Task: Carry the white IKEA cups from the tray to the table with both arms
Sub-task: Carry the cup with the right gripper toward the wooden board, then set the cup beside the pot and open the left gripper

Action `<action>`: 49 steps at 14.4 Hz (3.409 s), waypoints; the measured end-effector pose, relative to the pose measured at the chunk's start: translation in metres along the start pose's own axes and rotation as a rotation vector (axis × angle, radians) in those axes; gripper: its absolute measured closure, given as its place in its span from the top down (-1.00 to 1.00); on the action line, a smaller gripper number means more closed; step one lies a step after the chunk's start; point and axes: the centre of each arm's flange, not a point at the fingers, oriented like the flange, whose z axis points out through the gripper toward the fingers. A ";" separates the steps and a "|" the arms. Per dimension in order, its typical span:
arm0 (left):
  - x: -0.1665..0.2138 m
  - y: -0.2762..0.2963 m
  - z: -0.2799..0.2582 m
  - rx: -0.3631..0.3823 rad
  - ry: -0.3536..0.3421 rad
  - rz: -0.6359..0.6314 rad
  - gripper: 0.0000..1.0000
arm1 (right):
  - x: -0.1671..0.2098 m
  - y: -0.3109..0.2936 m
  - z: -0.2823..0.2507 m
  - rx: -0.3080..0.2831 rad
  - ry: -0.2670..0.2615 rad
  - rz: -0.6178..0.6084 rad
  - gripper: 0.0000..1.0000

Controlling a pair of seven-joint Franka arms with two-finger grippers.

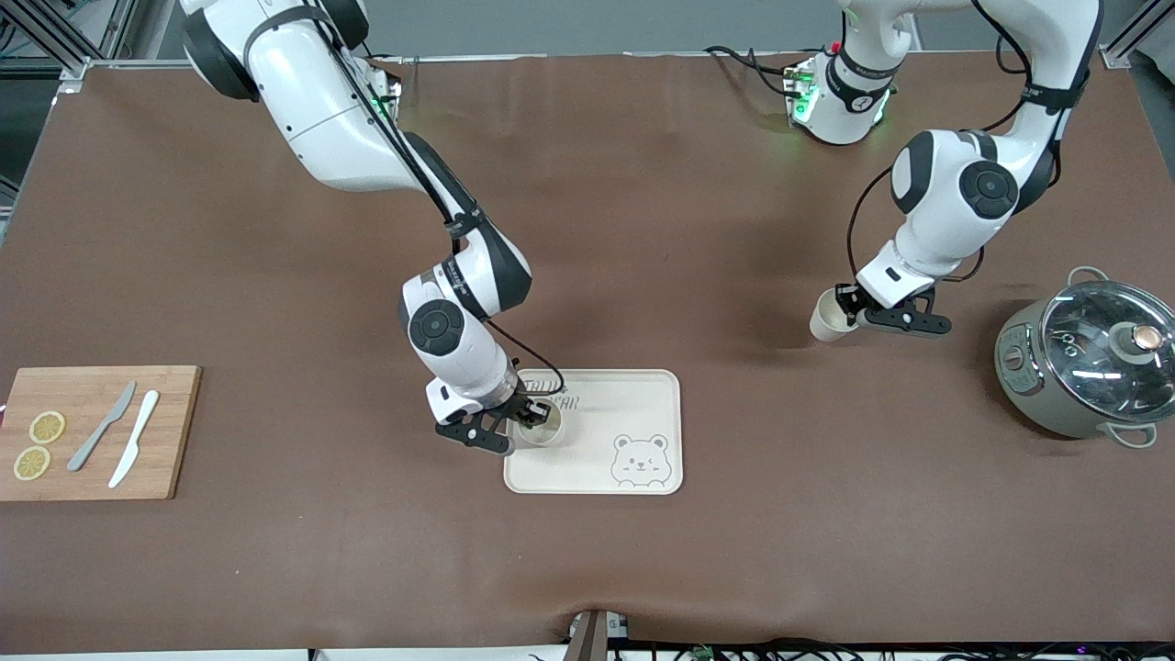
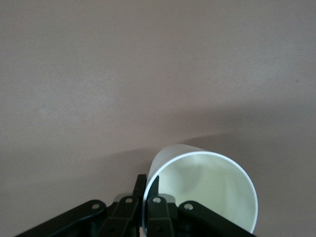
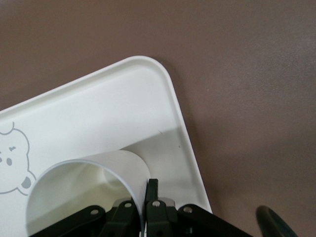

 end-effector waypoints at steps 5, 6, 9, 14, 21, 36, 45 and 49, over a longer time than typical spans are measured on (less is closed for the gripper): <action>-0.001 -0.016 0.021 -0.004 -0.001 0.004 -0.93 | 0.002 0.001 -0.001 -0.001 0.003 0.001 -0.91; -0.001 -0.020 0.023 -0.004 0.000 0.005 -0.93 | 0.004 0.001 -0.002 0.001 0.008 0.002 -0.91; 0.000 -0.025 0.031 -0.005 0.006 0.005 -0.93 | 0.012 -0.003 -0.015 0.017 0.029 0.005 -0.91; 0.004 -0.026 0.041 -0.009 0.012 0.007 -0.93 | 0.036 0.005 -0.053 0.033 0.060 0.027 -0.91; 0.007 -0.027 0.042 -0.009 0.017 0.007 -0.93 | 0.085 0.085 -0.170 -0.091 -0.062 -0.034 -0.91; 0.014 -0.040 0.046 -0.004 0.053 0.070 0.55 | 0.156 0.332 -0.224 -0.112 -0.173 -0.412 -0.91; 0.014 -0.035 -0.022 0.000 -0.025 0.052 1.00 | 0.139 0.361 -0.154 -0.119 -0.083 -0.437 -0.91; 0.032 -0.030 -0.102 0.000 -0.089 0.029 1.00 | 0.139 0.366 -0.138 -0.122 -0.072 -0.434 -0.91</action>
